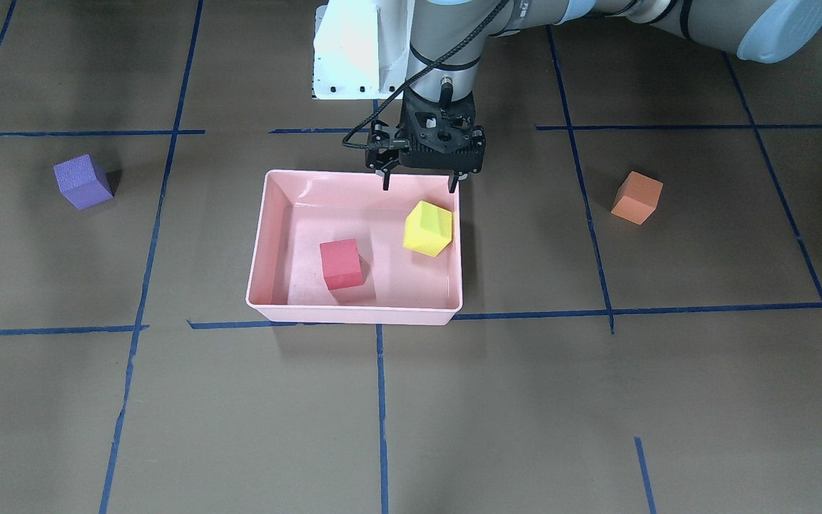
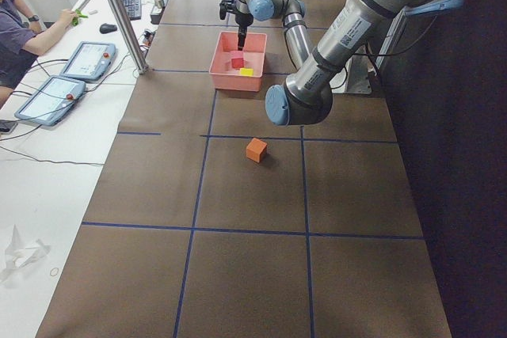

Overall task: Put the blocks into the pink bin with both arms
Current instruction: 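Withdraw the left gripper while the right gripper descends onto the purple cube, then grasp the purple cube with the right gripper and drop it into the bin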

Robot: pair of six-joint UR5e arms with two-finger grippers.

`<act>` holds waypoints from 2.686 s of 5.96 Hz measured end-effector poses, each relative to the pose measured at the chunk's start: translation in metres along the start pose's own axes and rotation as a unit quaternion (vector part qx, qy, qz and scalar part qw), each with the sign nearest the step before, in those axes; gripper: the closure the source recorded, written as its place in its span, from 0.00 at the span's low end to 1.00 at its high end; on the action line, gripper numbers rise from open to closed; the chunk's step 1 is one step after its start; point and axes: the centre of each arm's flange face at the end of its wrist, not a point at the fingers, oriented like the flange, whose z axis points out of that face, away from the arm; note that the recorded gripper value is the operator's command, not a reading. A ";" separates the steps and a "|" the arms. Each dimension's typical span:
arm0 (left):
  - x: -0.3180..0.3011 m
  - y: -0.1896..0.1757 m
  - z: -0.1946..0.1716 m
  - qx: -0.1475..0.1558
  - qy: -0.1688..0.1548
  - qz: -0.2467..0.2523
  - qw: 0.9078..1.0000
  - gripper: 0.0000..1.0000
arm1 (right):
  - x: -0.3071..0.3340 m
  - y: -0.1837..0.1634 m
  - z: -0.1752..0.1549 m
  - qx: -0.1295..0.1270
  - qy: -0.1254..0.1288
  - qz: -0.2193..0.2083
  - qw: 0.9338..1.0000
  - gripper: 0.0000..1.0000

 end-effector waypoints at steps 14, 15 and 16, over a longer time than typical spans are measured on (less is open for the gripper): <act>-0.036 0.009 -0.005 0.005 0.001 0.030 1.000 0.00 | -0.111 0.135 0.190 -0.002 0.005 -0.011 1.000 0.75; -0.040 0.005 -0.009 0.008 0.000 0.036 0.999 0.00 | -0.120 0.125 0.174 0.008 -0.008 -0.003 1.000 0.75; -0.060 0.002 -0.009 0.005 -0.008 0.061 0.998 0.00 | -0.131 0.106 0.158 0.022 -0.024 0.024 0.999 0.75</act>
